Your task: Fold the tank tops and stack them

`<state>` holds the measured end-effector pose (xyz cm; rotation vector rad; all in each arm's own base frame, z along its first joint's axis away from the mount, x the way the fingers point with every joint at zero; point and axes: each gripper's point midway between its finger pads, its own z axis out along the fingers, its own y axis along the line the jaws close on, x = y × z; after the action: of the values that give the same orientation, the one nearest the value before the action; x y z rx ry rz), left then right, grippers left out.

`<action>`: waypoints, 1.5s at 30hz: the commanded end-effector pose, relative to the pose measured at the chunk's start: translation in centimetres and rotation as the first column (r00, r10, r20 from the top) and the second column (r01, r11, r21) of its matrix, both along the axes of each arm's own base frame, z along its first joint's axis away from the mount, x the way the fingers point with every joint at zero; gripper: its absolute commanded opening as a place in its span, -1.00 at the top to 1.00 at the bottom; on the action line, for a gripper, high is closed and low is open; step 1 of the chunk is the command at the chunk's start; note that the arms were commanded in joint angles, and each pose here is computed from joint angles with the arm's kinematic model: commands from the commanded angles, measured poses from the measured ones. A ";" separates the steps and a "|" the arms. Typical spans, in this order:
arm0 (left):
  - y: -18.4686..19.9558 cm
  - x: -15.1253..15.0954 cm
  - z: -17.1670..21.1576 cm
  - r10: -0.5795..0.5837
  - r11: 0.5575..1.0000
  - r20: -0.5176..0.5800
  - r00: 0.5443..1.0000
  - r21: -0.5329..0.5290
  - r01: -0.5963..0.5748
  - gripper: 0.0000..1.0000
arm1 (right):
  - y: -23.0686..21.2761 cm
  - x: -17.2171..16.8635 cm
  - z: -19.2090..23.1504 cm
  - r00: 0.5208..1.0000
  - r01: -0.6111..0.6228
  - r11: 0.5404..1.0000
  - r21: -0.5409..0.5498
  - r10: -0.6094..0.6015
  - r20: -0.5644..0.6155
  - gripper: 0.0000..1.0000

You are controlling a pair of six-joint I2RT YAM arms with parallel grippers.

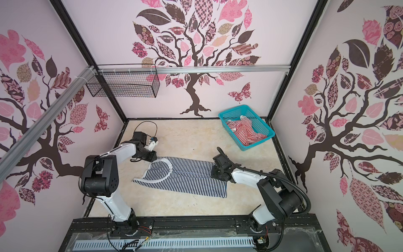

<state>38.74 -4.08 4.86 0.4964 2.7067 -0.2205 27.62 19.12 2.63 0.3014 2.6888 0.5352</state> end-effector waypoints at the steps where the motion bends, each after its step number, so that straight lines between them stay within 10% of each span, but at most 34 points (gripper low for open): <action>1: -1.9 -0.1 3.1 -0.011 0.994 0.032 0.999 -0.106 0.014 0.40 | -1.1 -1.6 -0.5 0.999 -0.002 0.999 -0.043 0.000 -0.053 0.14; 8: -4.8 -1.7 2.3 -0.101 0.977 -0.081 0.992 -0.196 0.083 0.39 | -1.1 -1.2 0.1 0.999 -0.004 0.999 -0.053 0.002 -0.036 0.09; 18: -6.6 -2.9 -1.6 -0.177 0.984 -0.180 0.968 -0.054 0.170 0.39 | -1.7 -3.2 -1.0 0.997 -0.002 0.999 -0.038 -0.001 -0.083 0.10; 32: -7.2 9.3 -0.9 -0.116 0.987 -0.104 0.988 0.097 0.126 0.39 | 0.0 -6.3 -1.4 0.995 -0.014 1.000 -0.008 0.013 -0.095 0.15; 45: -12.0 19.5 1.6 -0.170 0.958 0.097 0.981 0.248 0.142 0.39 | 12.6 -8.2 -1.8 0.980 -0.174 0.985 -0.002 0.172 -0.101 0.19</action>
<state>58.94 -17.07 4.09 0.7862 2.5848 0.0379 20.78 32.10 2.78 0.0701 2.7571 0.6864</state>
